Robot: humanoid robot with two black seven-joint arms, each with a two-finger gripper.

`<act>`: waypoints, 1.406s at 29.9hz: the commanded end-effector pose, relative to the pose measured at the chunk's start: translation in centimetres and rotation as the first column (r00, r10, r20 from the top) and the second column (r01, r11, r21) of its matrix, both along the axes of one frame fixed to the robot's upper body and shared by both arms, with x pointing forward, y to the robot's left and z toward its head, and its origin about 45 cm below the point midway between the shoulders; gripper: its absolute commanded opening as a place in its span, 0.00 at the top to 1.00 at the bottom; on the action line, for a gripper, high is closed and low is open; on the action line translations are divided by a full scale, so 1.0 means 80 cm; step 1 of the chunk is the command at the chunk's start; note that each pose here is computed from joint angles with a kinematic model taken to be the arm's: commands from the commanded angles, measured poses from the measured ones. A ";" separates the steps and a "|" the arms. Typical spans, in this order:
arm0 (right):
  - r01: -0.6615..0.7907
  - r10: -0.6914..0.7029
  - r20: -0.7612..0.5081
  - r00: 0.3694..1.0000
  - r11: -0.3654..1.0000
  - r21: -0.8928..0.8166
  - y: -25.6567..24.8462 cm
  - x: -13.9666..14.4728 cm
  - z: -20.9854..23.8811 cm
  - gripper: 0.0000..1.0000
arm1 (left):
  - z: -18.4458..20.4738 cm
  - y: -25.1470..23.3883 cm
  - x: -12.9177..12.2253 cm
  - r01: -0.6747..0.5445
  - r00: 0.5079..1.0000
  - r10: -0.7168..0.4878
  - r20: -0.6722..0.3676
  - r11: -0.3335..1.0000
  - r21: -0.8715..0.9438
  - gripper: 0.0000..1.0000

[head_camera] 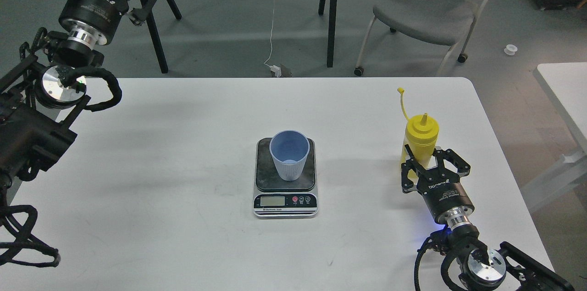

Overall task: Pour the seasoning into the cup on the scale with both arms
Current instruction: 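Turn the bottle upright and lower it back onto the table, then open the right gripper and release the yellow bottle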

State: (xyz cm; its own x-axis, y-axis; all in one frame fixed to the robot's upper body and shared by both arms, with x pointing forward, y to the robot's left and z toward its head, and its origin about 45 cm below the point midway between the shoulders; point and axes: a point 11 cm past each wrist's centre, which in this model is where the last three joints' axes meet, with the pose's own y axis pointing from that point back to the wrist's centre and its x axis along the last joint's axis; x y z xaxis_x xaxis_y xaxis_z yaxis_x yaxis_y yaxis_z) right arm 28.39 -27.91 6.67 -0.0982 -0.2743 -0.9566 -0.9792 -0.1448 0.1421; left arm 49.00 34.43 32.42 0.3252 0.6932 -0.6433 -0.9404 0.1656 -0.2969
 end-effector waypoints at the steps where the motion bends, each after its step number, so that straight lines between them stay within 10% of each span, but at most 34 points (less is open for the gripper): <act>1: 0.000 0.000 -0.015 1.000 1.000 -0.007 -0.001 -0.004 -0.006 0.62 | 0.001 0.000 0.000 0.000 1.000 0.000 0.002 1.000 0.000 0.01; 12: 0.002 -0.002 -0.025 1.000 1.000 -0.016 -0.006 -0.005 -0.010 0.46 | 0.000 0.000 0.001 -0.008 1.000 0.008 -0.005 1.000 0.001 0.01; 22: 0.013 -0.013 -0.045 0.999 1.000 -0.014 -0.011 -0.019 -0.017 0.05 | 0.000 0.000 0.001 -0.007 1.000 0.007 -0.004 1.000 -0.001 0.01; 42: 0.012 -0.019 -0.026 0.999 0.966 -0.258 -0.150 -0.066 0.044 0.01 | 0.004 0.009 -0.001 -0.017 1.000 0.017 0.002 1.000 0.004 0.01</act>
